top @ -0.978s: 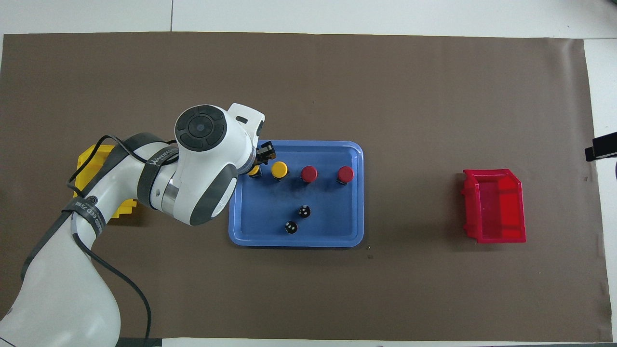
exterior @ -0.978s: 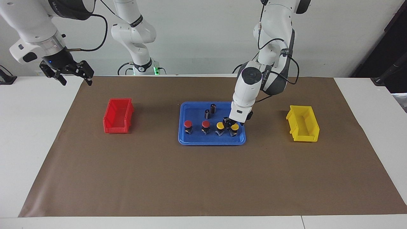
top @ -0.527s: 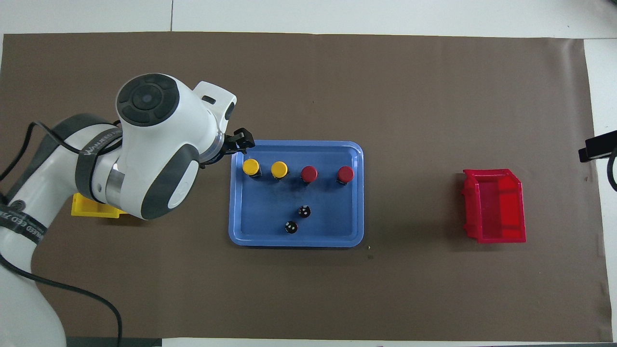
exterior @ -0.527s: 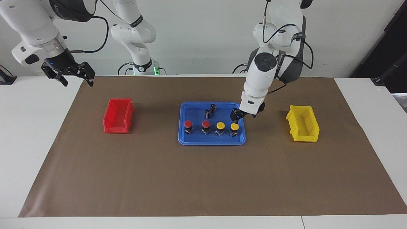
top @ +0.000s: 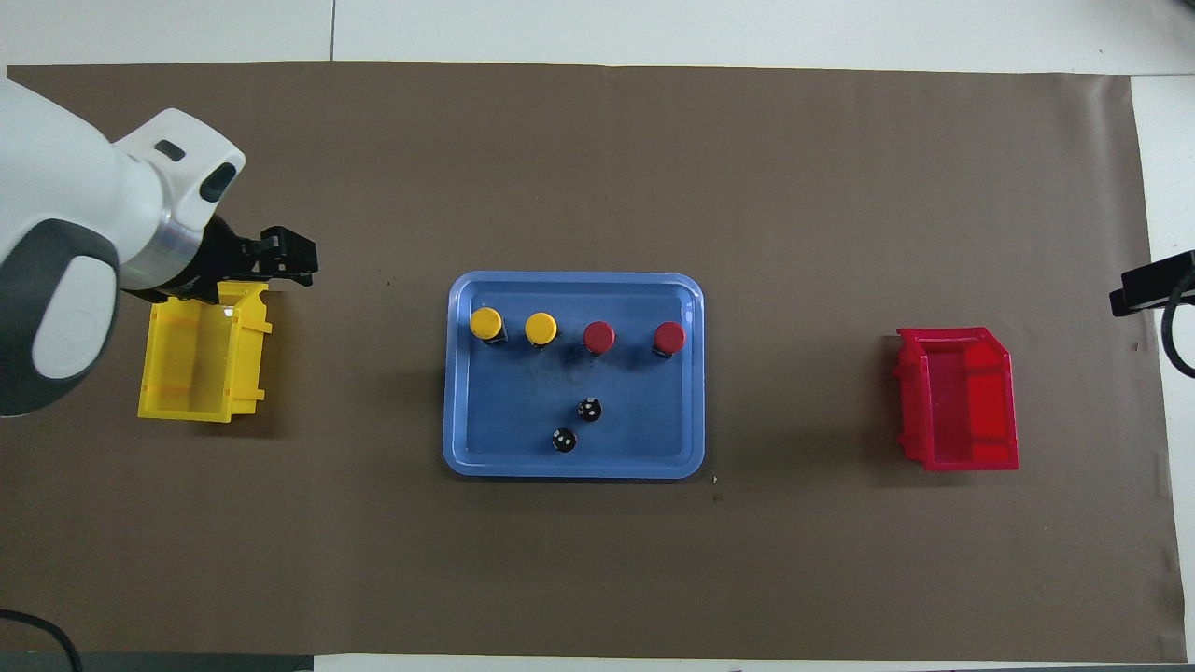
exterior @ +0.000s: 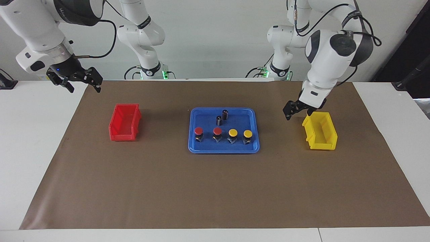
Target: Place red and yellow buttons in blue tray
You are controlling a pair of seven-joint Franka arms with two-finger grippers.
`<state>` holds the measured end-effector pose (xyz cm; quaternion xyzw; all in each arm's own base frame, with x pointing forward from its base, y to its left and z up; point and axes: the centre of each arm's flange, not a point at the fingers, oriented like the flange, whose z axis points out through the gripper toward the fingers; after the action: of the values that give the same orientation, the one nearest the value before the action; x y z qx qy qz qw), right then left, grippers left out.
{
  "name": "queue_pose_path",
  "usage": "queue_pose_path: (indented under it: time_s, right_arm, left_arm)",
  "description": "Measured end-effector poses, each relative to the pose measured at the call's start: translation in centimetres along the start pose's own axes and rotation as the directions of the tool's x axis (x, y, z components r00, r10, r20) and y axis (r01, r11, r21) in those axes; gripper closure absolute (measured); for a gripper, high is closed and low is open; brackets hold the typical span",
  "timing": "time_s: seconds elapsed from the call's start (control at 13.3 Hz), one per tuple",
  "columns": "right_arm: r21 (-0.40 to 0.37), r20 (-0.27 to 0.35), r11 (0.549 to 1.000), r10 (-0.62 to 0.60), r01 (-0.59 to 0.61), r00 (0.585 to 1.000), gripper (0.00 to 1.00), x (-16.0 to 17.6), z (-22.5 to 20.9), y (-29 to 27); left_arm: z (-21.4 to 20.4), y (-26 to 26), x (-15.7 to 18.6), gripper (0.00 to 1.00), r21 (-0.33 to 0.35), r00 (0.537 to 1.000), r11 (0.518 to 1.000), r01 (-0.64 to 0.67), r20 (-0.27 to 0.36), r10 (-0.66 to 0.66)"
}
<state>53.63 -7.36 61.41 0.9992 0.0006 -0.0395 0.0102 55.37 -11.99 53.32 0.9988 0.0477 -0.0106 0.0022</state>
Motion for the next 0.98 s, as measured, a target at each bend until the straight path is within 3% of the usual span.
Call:
queue_pose_path:
  time_s: [0.38, 0.98]
  right_arm:
    - [0.000, 0.000, 1.000, -0.001, 0.001, 1.000, 0.00, 0.0, 0.0, 0.0]
    - [-0.001, 0.000, 1.000, -0.008, 0.008, 1.000, 0.00, 0.1, 0.0, -0.4]
  left_arm:
    - [-3.3, -8.3, 0.1, 0.00, -0.004, 0.997, 0.997, -0.074, -0.001, 0.074]
    - [-7.2, -9.0, -1.6, 0.00, -0.004, 0.980, 0.980, -0.197, -0.015, 0.197]
